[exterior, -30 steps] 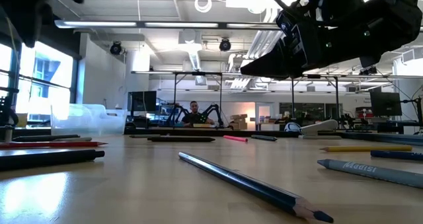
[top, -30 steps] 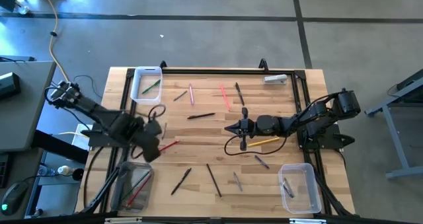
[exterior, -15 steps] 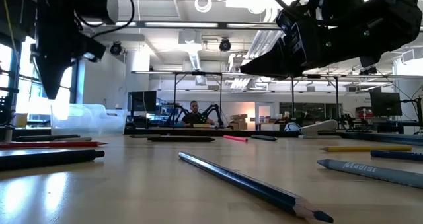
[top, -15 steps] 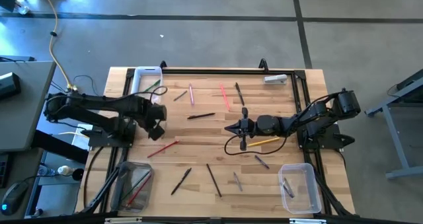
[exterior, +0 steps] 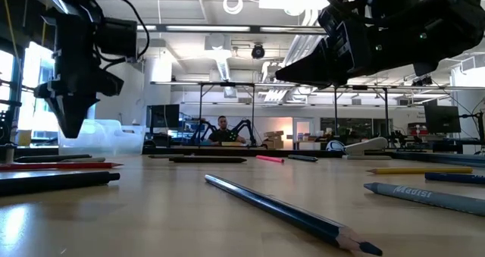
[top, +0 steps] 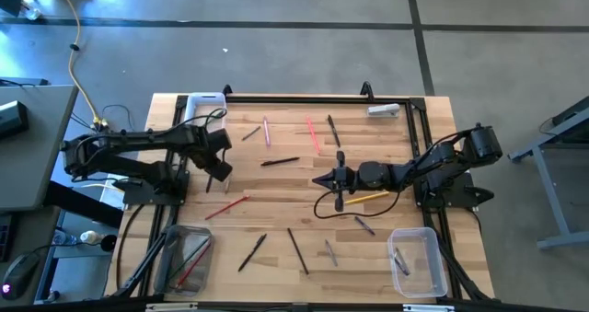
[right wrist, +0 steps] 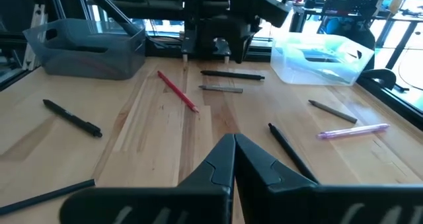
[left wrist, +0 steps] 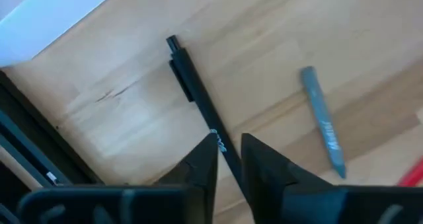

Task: Sort crayons/erasers/pens/pencils in bins
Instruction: Put the middle left black pen into the top transparent bin

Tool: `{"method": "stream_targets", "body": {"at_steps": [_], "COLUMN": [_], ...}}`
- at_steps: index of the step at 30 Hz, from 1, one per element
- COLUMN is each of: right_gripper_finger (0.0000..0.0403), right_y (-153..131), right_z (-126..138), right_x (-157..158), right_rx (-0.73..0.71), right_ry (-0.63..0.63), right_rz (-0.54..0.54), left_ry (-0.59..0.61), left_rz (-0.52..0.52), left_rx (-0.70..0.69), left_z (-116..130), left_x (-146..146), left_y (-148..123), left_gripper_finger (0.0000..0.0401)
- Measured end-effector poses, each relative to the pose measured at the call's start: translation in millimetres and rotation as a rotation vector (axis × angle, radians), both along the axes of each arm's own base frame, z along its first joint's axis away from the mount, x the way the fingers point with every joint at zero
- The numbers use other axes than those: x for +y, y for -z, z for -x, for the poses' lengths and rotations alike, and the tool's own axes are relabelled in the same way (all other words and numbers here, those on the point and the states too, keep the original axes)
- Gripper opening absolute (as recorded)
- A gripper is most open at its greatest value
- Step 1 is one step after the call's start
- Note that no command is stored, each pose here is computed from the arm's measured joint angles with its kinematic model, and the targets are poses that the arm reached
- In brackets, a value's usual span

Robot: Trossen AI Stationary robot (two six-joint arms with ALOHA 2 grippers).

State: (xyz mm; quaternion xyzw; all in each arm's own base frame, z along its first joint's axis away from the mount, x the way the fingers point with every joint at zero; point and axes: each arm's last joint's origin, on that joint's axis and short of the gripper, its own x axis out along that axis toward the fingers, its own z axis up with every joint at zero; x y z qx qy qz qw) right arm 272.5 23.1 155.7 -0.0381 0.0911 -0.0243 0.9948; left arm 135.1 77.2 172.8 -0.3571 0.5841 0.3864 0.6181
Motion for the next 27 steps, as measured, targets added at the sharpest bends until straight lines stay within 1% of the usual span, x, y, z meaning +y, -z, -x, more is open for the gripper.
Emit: {"method": "stream_targets", "body": {"at_steps": [6,9,12,15,19,22,27], "right_gripper_finger": [0.0,0.0,0.0,0.0,0.0,0.0,0.0], "right_y": [0.0,0.0,0.0,0.0,0.0,0.0,0.0], "right_z": [0.0,0.0,0.0,0.0,0.0,0.0,0.0], "right_x": [0.0,0.0,0.0,0.0,0.0,0.0,0.0], "right_rx": [0.0,0.0,0.0,0.0,0.0,0.0,0.0], "right_ry": [0.0,0.0,0.0,0.0,0.0,0.0,0.0], "right_rz": [0.0,0.0,0.0,0.0,0.0,0.0,0.0], "left_ry": [-0.032,-0.046,-0.064,-0.095,-0.123,-0.122,-0.077], "left_rz": [0.005,0.023,0.032,0.039,0.055,0.06,0.078], "left_rx": [0.012,0.018,0.037,0.054,0.082,0.09,0.071], "left_z": [2.4,2.6,2.1,1.4,1.3,-0.6,-3.4], "left_x": [5.3,6.8,9.8,12.2,15.3,16.5,16.6], "left_y": [13.4,22.3,25.6,30.2,37.0,39.9,41.7], "left_gripper_finger": [0.0117,0.0133,0.0141,0.0141,0.013,0.0118,0.0087]}}
